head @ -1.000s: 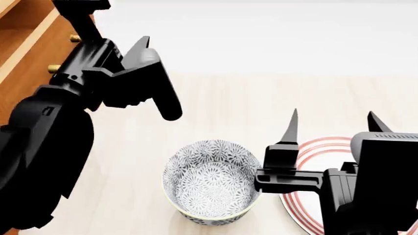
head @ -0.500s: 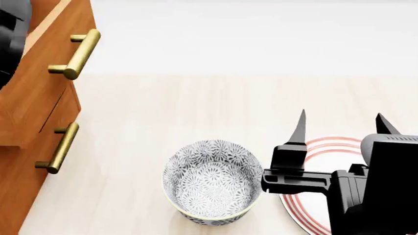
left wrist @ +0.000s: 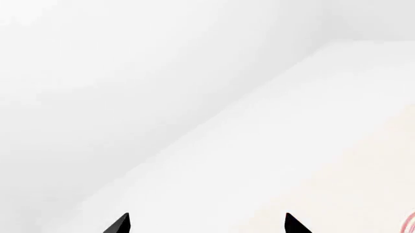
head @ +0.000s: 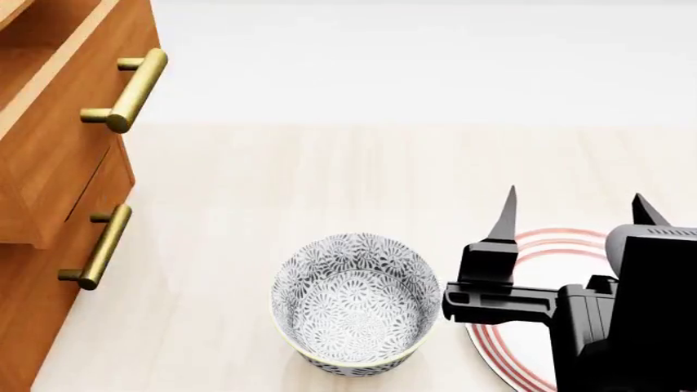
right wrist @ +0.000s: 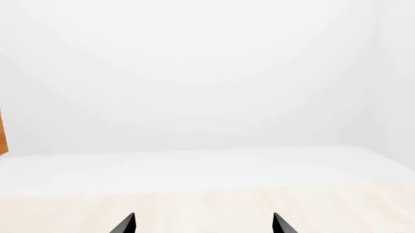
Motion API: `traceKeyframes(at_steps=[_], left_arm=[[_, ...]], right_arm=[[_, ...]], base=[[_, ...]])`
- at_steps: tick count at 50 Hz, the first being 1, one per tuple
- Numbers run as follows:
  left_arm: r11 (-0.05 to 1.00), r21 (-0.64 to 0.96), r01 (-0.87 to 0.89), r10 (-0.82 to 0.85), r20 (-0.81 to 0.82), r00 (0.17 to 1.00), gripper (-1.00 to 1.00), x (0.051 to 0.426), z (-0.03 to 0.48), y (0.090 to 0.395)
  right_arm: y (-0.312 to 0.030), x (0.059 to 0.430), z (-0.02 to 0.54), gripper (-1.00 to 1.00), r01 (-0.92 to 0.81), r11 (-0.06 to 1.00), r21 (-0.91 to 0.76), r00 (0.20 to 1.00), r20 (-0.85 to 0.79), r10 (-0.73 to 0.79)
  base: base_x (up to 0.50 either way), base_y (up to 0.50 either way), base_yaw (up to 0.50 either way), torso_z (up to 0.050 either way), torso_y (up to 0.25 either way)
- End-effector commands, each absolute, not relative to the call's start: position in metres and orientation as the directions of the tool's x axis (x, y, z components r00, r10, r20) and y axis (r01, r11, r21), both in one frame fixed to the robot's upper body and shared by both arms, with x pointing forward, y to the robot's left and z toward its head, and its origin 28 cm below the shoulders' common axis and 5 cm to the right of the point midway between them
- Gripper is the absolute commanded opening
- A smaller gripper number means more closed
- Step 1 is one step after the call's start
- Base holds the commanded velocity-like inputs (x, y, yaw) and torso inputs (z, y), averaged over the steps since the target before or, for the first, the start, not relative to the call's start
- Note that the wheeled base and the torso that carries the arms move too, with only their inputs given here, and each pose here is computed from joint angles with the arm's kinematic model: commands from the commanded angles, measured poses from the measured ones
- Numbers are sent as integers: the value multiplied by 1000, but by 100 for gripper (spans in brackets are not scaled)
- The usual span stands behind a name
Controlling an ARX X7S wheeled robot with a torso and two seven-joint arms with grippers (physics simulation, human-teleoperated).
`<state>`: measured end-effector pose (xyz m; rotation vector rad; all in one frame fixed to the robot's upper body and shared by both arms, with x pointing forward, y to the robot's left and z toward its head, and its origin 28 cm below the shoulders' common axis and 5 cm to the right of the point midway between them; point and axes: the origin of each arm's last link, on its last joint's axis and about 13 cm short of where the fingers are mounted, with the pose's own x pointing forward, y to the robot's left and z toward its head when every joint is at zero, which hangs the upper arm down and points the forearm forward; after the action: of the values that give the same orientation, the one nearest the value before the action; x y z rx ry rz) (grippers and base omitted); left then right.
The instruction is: Open the top drawer of the cabinet.
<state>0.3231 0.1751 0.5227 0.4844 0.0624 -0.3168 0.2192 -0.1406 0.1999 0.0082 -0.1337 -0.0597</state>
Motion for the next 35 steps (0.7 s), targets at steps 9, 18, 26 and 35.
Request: traceKeyframes(at_steps=[9, 18, 26, 35], left_arm=[[941, 213, 264, -232, -162, 959, 100, 317, 524, 184], [977, 163, 140, -117, -144, 983, 100, 321, 519, 187], [984, 154, 84, -66, -119, 991, 100, 324, 519, 189], [991, 109, 80, -60, -177, 982, 100, 332, 504, 191]], right_arm=[[-143, 221, 200, 100, 73, 997, 18, 987, 145, -75], [-142, 222, 199, 100, 71, 997, 15, 987, 141, -73], [-142, 222, 199, 100, 70, 997, 14, 988, 139, -72], [-143, 222, 199, 100, 73, 997, 15, 987, 141, -74]], base=[[0, 0, 0, 0, 0], [0, 0, 0, 0, 0], [0, 0, 0, 0, 0], [0, 0, 0, 0, 0]])
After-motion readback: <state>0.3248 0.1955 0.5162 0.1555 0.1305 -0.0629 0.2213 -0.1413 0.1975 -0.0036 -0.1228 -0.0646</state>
